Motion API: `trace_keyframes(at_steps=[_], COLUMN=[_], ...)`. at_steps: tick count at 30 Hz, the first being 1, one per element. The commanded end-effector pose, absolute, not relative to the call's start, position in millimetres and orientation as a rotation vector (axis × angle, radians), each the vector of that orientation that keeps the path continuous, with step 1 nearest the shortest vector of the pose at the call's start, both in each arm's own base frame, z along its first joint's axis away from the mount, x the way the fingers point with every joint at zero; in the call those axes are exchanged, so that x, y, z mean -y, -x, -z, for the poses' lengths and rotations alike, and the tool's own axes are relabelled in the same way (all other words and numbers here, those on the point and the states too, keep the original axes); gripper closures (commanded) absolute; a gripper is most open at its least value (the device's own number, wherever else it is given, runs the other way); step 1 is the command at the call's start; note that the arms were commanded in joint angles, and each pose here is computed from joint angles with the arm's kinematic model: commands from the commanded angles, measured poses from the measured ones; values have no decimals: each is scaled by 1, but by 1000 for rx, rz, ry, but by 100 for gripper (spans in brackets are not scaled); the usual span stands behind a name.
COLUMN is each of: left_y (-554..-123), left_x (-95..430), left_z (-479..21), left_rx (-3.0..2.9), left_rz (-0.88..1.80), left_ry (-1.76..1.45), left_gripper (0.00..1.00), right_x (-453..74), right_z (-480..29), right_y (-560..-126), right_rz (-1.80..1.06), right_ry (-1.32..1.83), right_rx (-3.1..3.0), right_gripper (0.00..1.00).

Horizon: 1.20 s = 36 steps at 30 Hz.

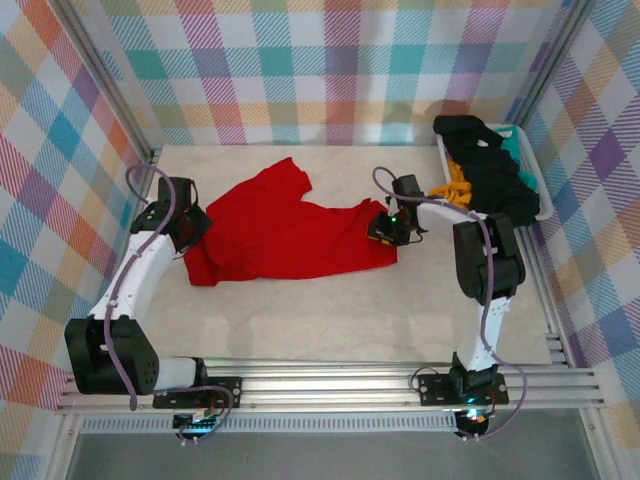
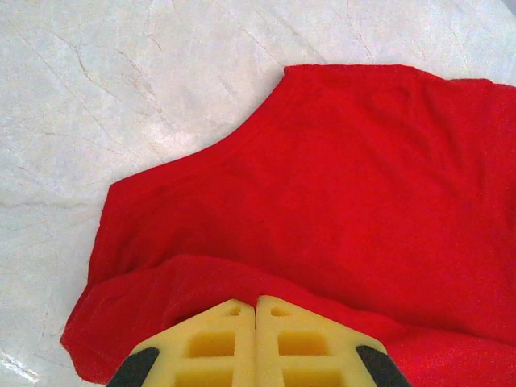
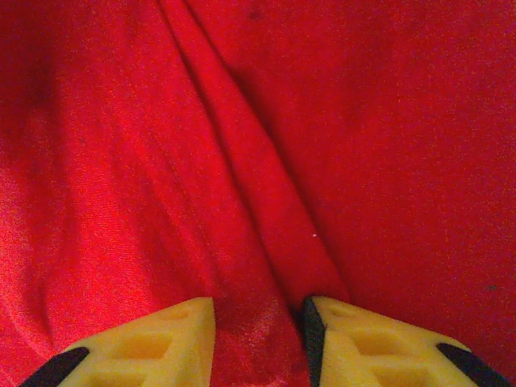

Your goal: Fold and stack the t-shirts

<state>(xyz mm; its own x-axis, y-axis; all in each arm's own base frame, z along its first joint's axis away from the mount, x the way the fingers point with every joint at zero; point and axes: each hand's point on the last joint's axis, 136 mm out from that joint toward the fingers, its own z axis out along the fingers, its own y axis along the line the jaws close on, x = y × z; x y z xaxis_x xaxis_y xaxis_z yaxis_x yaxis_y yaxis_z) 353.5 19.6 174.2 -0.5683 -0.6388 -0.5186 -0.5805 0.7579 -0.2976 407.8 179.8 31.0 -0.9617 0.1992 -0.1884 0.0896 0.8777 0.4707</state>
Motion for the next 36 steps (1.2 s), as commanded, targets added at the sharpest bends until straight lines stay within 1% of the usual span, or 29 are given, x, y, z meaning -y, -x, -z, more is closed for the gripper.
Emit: trace_keyframes(at_steps=[1, 4, 6, 16, 20, 26, 27, 30, 33, 36], left_y=[-349, -349, -349, -349, -349, -349, -348, -348, -348, -348], left_x=[-16, -16, -16, -16, -16, -15, -16, -15, -14, -14], left_z=[-180, -180, -180, -178, -177, -178, -177, -178, -177, -176], left_rx=[-2331, -2330, -2332, -2337, -2337, -2340, -2342, -2340, -2342, -2343], left_rz=[138, 137, 138, 136, 140, 141, 138, 144, 147, 148], left_ry=[889, 889, 889, 890, 891, 884, 886, 884, 883, 885], left_gripper=[100, 100, 100, 100, 100, 100, 100, 100, 100, 100], right_x=[-183, -182, -181, -179, -182, -179, -178, -170, -168, -166], right_z=[-38, -41, -45, -58, -59, -48, -46, -39, -27, -22], right_y=[-409, -403, -399, -380, -379, -381, -382, -384, -384, -382], right_rz=[-723, -728, -727, -734, -752, -716, -695, -635, -610, -604], right_ry=[-197, -210, -219, -243, -246, -246, -247, -243, -239, -245], right_rx=[-2807, -2804, -2801, -2805, -2803, -2829, -2835, -2840, -2875, -2874], right_gripper=[71, 81, 84, 83, 92, 93, 91, 78, 69, 67])
